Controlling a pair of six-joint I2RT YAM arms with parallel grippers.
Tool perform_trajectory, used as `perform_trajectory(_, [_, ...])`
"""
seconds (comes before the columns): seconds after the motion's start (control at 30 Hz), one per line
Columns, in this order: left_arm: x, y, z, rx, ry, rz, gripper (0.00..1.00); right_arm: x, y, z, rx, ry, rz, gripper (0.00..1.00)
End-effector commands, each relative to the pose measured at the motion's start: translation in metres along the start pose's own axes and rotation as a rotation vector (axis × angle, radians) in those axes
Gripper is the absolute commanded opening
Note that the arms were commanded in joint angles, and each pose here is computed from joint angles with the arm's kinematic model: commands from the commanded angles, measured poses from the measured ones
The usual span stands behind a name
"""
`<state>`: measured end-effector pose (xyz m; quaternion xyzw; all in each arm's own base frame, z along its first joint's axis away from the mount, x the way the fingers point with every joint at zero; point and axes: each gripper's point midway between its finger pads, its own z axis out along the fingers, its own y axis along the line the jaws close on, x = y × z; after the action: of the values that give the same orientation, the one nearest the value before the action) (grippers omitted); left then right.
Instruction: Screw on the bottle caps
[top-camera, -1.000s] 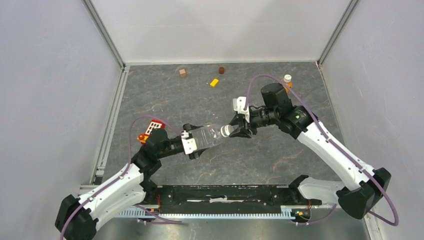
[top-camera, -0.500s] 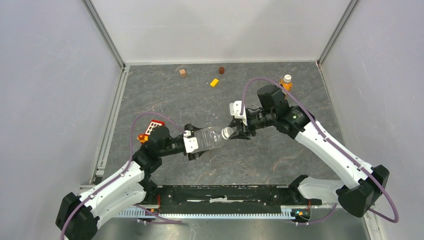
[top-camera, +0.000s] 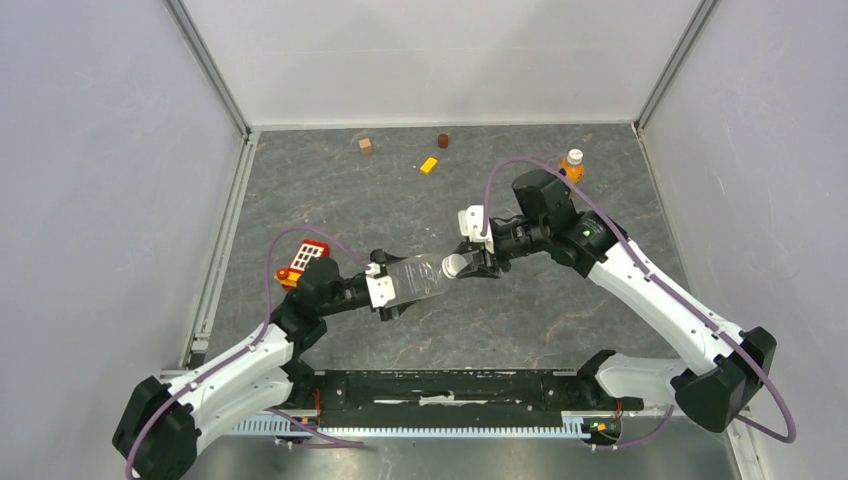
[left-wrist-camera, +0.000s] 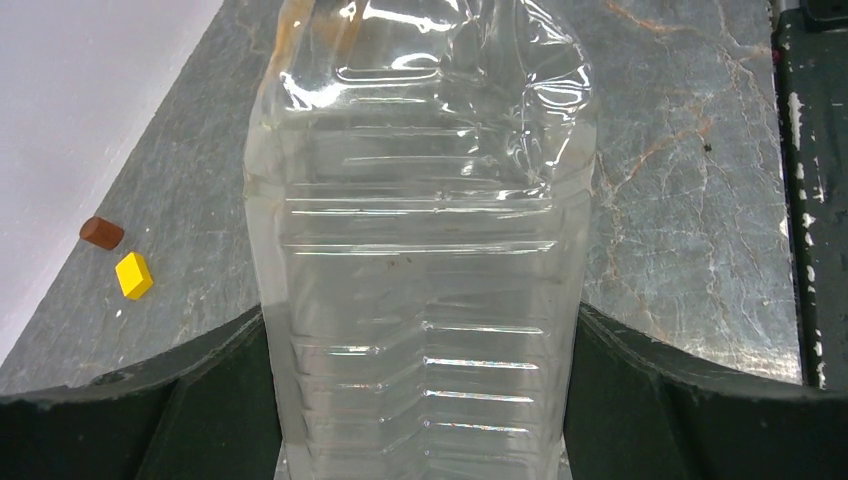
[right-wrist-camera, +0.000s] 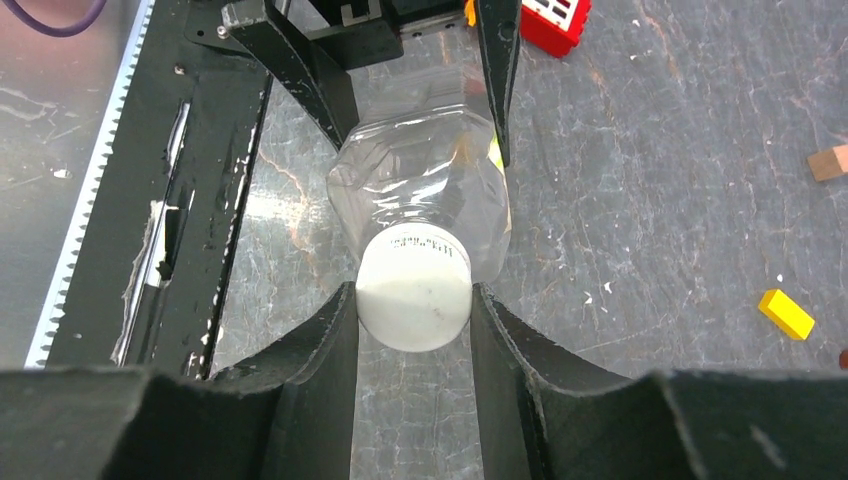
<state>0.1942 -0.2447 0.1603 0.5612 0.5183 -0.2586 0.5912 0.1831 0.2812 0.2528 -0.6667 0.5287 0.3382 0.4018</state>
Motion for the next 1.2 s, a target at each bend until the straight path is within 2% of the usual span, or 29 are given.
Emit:
perform_trajectory(0.0, [-0.082, 0.033, -0.002, -0.11, -0.29, 0.154, 0.36, -0.015, 0.011, 0.012, -0.076, -0.088, -0.007, 0.02])
perform_trajectory(0.07, [-0.084, 0.035, -0.003, -0.122, -0.297, 0.162, 0.36, -0.022, 0.006, 0.011, -0.058, -0.119, 0.01, 0.0])
perform_trajectory(0.53, [-0.102, 0.054, -0.013, -0.228, -0.327, 0.186, 0.34, -0.062, -0.028, -0.006, 0.07, -0.349, 0.078, 0.0])
perform_trajectory(0.9, [-0.105, 0.072, -0.017, -0.332, -0.358, 0.07, 0.33, -0.096, -0.048, -0.042, 0.246, -0.536, 0.109, 0.0])
perform_trajectory(1.17, [-0.114, 0.072, -0.012, -0.303, -0.391, 0.054, 0.33, -0.106, -0.051, -0.053, 0.303, -0.607, 0.138, 0.0])
